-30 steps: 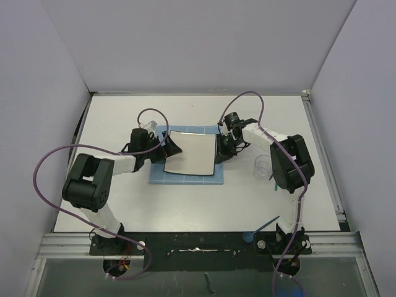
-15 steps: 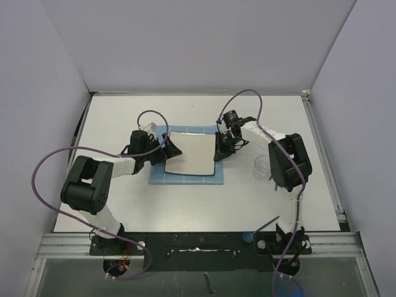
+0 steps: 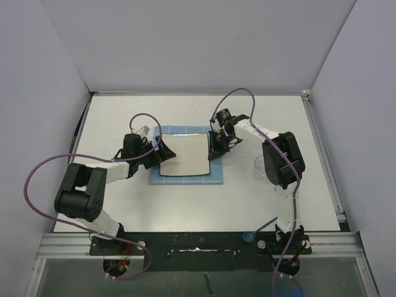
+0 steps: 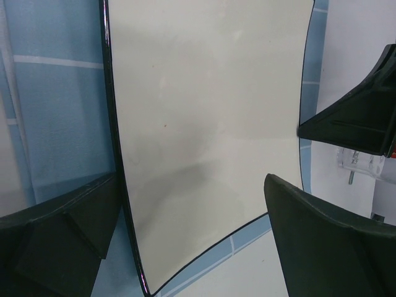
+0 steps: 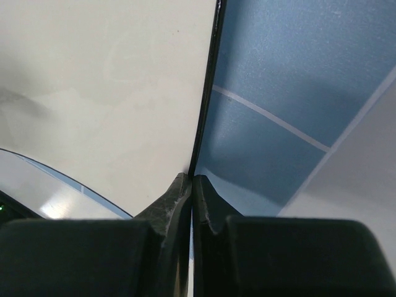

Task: Set the dinner table for one person
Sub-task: Adjust the plate on the napkin.

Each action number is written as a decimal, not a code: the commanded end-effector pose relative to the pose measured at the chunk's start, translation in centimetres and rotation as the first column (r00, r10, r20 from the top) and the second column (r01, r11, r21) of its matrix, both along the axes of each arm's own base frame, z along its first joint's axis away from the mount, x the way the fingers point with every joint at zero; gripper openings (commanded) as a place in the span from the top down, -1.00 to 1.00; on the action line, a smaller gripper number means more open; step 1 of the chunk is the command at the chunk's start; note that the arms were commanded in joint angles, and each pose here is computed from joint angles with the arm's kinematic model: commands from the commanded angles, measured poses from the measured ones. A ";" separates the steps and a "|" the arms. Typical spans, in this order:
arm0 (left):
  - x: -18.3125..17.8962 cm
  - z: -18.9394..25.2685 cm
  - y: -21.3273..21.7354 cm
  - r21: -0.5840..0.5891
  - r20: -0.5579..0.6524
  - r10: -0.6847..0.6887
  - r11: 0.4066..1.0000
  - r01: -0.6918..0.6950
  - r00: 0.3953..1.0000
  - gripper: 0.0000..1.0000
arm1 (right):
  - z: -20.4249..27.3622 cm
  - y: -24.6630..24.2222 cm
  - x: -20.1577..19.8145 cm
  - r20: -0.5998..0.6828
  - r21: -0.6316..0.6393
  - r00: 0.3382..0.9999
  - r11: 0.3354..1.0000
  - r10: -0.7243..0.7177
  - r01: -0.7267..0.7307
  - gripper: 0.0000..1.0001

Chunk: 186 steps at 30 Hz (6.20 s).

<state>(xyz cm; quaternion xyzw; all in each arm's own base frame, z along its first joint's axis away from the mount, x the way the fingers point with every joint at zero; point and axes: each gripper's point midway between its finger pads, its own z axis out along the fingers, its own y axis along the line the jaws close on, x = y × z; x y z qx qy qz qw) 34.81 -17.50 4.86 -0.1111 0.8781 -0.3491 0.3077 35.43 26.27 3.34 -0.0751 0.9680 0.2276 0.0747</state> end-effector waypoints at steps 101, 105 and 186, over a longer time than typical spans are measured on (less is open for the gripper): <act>0.7 3.0 -1.4 -0.020 0.080 -0.065 0.998 0.066 0.995 -0.94 | 1.2 0.7 -3.0 0.051 0.023 0.998 1.000 0.021 -0.022 1.00; 0.7 2.7 -1.4 -0.021 0.074 -0.068 0.997 0.069 0.995 -0.94 | 1.0 0.6 -3.0 0.048 0.019 0.999 1.000 0.020 -0.021 1.00; -3.8 22.8 12.7 0.271 0.263 0.308 0.886 -0.376 0.914 -0.95 | 23.2 -22.8 -0.5 0.585 -0.028 0.744 0.908 -0.324 0.418 -0.96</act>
